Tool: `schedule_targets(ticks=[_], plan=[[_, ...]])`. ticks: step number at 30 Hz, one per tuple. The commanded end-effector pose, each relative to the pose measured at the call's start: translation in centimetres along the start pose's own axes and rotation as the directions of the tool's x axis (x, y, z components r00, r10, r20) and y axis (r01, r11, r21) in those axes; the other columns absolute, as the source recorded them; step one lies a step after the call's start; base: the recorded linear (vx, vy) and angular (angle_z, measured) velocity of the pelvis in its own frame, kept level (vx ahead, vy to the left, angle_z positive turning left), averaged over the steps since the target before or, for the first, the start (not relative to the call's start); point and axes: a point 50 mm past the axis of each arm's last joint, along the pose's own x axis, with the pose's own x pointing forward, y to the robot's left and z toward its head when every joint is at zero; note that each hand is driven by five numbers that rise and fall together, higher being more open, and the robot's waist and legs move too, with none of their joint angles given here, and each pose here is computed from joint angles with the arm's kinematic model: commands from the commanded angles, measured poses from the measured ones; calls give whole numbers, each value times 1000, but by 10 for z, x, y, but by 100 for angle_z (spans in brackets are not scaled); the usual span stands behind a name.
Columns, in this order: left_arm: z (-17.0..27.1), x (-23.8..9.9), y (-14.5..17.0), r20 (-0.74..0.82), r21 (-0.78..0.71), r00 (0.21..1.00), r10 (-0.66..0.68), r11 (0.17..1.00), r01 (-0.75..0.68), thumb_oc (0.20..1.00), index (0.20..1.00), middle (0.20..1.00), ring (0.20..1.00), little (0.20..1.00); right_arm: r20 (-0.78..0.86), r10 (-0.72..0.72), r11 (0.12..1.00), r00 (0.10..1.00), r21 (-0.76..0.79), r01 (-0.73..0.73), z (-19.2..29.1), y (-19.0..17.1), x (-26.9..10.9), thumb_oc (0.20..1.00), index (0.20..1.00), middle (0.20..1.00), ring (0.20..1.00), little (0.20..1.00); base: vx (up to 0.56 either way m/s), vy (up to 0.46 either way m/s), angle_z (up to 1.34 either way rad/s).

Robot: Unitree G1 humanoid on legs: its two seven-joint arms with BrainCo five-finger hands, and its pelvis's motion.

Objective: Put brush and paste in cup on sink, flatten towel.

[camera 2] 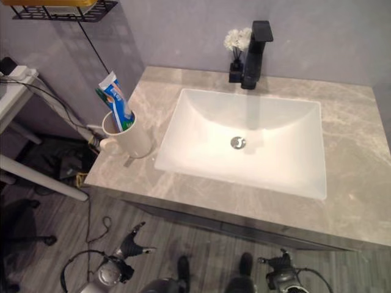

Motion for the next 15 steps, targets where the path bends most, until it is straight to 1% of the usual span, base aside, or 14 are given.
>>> schedule_targets(ticks=[1,2,5,10,15], plan=[[0,-5,10,34,17,999,25,1000,-26,1000,1000,1000,1000,1000,-5,-33,998,999,53,33,9,-7,3,1000,1000,1000,1000,1000,63,214,-23],[1,-5,15,39,9,998,47,999,-47,1000,1000,1000,1000,1000,3,-36,997,999,75,35,10,-7,3,1000,1000,1000,1000,1000,67,261,-18],[1,-7,22,48,11,997,68,998,-69,1000,1000,1000,1000,1000,31,-40,997,999,73,38,17,-8,3,1000,1000,1000,1000,1000,56,189,-13],[2,-6,22,60,59,997,42,997,-45,1000,1000,1000,1000,1000,-1,-48,993,999,107,48,8,-10,3,1000,1000,1000,1000,1000,61,88,-21],[10,-1,25,92,101,995,39,994,-49,1000,1000,1000,1000,1000,-35,-38,991,999,130,43,-6,-5,0,1000,1000,1000,1000,1000,140,11,27]])
